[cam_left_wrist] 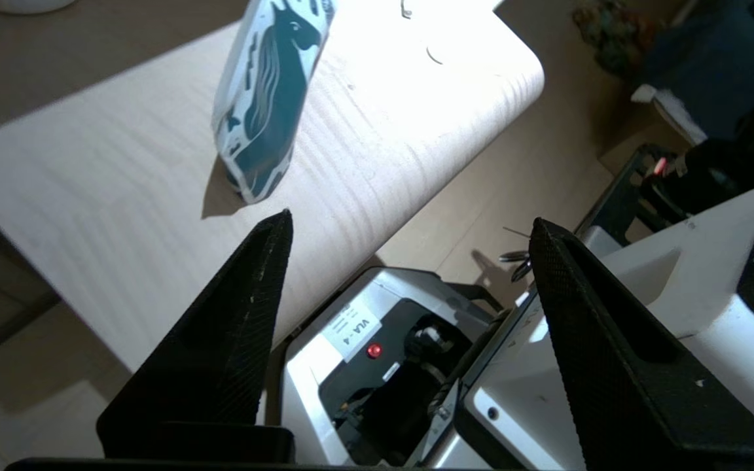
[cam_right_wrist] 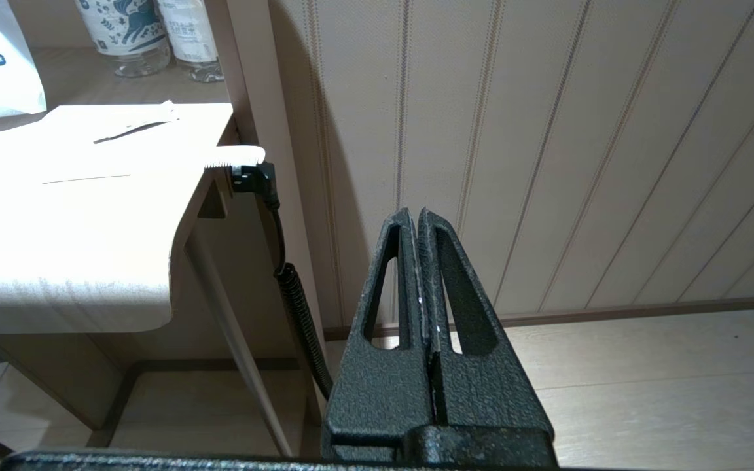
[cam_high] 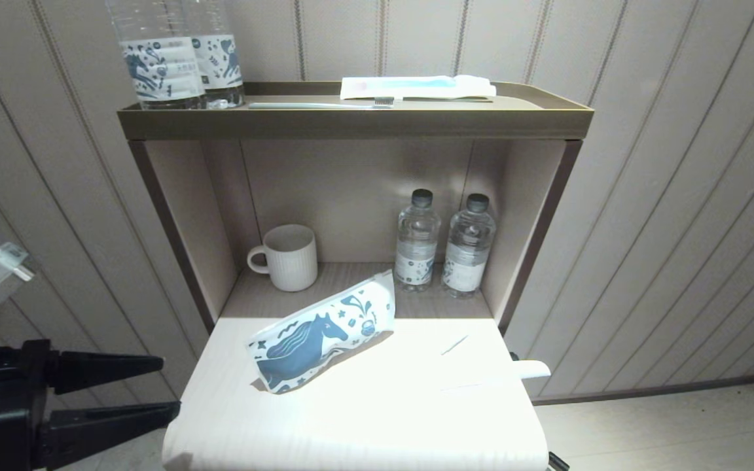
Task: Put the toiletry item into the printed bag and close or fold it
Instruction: Pick up the storage bag
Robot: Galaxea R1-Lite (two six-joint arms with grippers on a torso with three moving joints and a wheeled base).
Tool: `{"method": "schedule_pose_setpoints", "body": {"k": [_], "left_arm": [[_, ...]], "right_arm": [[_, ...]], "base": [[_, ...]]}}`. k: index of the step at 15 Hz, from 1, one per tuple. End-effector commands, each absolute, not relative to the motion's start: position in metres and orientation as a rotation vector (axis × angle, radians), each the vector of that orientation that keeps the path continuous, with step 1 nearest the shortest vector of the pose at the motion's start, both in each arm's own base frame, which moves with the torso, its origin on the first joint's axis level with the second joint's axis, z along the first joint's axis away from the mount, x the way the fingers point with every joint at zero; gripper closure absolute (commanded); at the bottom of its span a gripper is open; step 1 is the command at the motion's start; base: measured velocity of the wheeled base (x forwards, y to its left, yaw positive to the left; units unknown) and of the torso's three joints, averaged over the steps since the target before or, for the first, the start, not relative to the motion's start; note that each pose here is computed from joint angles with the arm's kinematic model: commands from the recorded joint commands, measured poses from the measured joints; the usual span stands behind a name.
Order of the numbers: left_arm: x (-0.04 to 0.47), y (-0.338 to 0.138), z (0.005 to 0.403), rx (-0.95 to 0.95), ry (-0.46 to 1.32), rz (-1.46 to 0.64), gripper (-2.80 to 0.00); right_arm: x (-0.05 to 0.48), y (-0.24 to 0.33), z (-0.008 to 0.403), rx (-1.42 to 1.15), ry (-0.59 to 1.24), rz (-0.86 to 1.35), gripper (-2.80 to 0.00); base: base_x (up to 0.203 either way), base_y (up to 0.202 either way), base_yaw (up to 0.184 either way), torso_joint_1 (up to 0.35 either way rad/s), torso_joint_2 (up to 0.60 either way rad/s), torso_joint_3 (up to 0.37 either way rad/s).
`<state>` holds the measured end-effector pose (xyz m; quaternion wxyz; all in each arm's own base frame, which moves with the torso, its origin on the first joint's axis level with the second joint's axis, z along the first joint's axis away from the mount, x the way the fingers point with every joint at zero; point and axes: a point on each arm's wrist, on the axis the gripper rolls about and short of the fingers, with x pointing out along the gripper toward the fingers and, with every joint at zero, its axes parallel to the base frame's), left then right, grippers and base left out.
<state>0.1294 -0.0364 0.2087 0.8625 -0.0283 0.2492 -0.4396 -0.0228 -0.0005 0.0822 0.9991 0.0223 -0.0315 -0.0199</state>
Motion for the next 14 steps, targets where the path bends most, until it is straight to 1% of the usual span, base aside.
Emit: {"method": "schedule_pose_setpoints", "body": {"k": [1,6,8,12,14], "left_arm": [[0.148,-0.048,0.195,-0.035,0.577,-0.987,-2.80],[0.177,-0.063,0.175,0.074,0.582,-1.068,-2.80],[0.180,-0.064,0.172,0.078,0.583,-1.075,-2.80],[0.196,-0.070,0.153,0.080,0.661,-1.092,-2.80],[0.205,-0.072,0.148,0.103,0.641,-1.102,-2.80]], "right_arm": [[-0.023,0.000,0.082,0.045,-0.062,-0.040,0.00],[-0.023,0.000,0.082,0.044,-0.062,-0.040,0.00],[-0.023,0.000,0.082,0.044,-0.062,-0.040,0.00],[-0.023,0.000,0.082,0.044,-0.062,-0.040,0.00],[-0.023,0.000,0.082,0.044,-0.062,-0.040,0.00]], "base": [[0.000,0.000,0.000,0.000,0.00,0.000],[0.000,0.000,0.000,0.000,0.00,0.000],[0.000,0.000,0.000,0.000,0.00,0.000],[0.000,0.000,0.000,0.000,0.00,0.000],[0.000,0.000,0.000,0.000,0.00,0.000]]}}
